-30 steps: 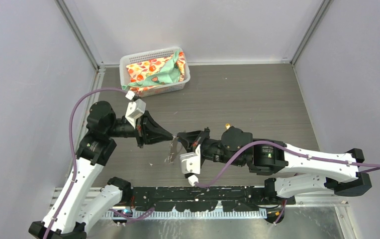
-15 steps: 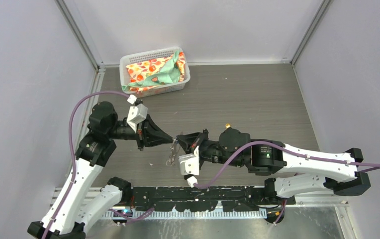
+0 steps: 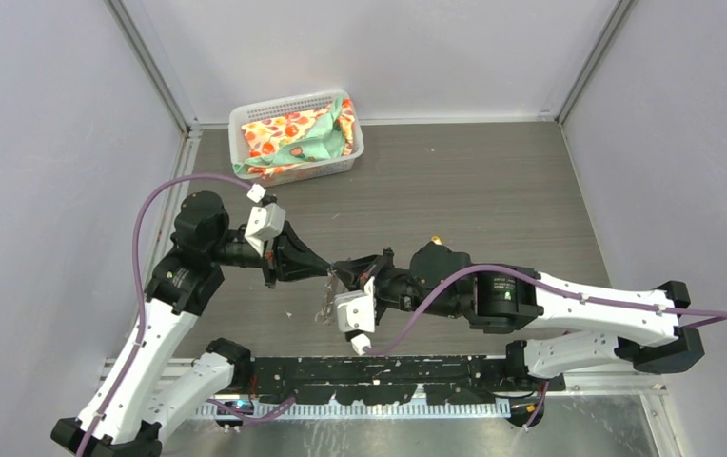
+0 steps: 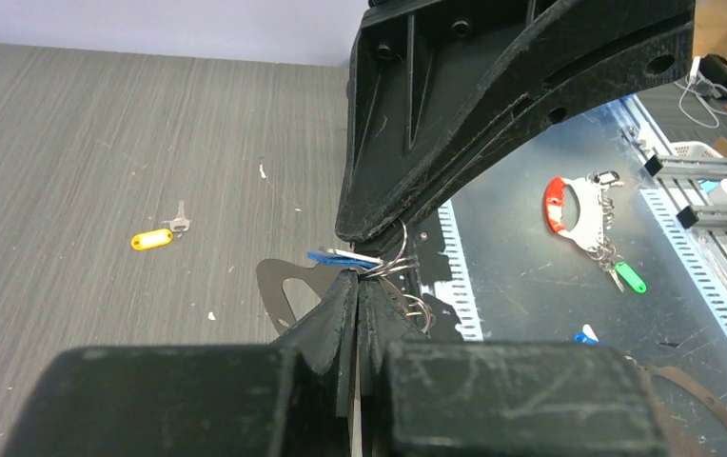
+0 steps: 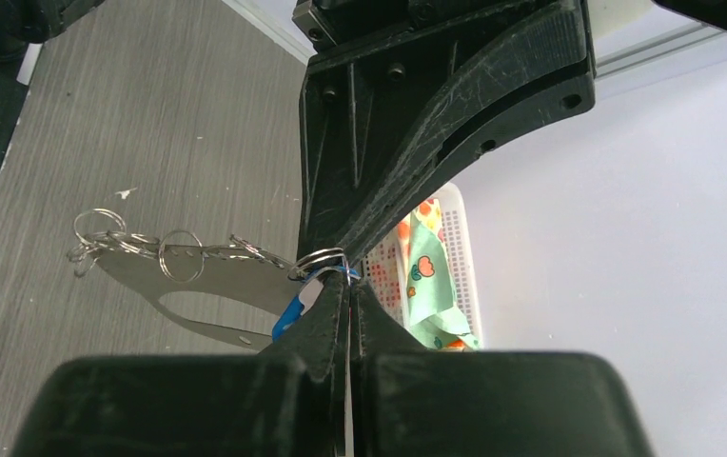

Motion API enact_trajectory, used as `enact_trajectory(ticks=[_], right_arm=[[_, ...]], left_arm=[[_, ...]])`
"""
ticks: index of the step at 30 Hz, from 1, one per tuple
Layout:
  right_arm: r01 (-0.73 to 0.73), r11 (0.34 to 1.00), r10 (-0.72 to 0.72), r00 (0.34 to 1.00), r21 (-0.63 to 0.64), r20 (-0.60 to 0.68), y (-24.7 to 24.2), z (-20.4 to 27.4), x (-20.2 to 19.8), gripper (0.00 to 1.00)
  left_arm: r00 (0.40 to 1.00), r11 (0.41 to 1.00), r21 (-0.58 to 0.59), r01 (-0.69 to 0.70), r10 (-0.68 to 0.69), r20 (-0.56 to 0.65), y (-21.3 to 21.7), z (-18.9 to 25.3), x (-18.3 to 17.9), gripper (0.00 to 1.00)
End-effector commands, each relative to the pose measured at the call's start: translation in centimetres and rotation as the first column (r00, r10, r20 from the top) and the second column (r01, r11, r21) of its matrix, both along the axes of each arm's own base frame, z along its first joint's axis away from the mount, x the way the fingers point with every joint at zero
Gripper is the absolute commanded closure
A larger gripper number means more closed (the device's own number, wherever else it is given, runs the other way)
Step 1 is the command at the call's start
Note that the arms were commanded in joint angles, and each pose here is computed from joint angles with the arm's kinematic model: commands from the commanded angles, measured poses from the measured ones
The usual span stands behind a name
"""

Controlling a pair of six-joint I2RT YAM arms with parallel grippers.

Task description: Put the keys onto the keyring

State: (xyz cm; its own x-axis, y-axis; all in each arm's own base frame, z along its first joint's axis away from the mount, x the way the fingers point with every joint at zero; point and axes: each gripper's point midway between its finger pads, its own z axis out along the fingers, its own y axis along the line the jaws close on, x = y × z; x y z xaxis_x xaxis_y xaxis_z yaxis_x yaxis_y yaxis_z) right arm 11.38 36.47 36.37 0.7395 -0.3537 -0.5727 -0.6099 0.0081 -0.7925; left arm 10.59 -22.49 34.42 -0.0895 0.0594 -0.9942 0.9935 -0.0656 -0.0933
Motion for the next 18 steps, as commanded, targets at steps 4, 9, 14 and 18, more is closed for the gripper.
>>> enact_trajectory(ticks=[4, 9, 14, 18], right_arm=[[0.069, 0.996, -0.068, 0.997, 0.049, -0.024, 0.2, 2.4, 0.9, 0.99], [0.104, 0.994, -0.102, 0.994, 0.027, -0.049, 0.2, 1.9, 1.5, 0.99], [0.152, 0.988, -0.15, 0.986, 0.02, -0.069, 0.1, 1.4, 2.5, 0.99], [0.163, 0.986, -0.161, 0.983, 0.015, -0.091, 0.0, 1.2, 2.9, 0.99]], left_arm=[[0.993, 0.997, -0.024, 0.077, -0.075, 0.091, 0.1, 1.7, -1.7, 1.0], [0.991, 0.995, -0.028, 0.091, -0.088, 0.101, 0.1, 2.0, -2.0, 1.0], [0.99, 0.994, -0.031, 0.106, -0.103, 0.101, 0.1, 2.2, -2.5, 1.0], [0.99, 0.994, -0.031, 0.107, -0.104, 0.1, 0.2, 2.0, -2.7, 1.0]])
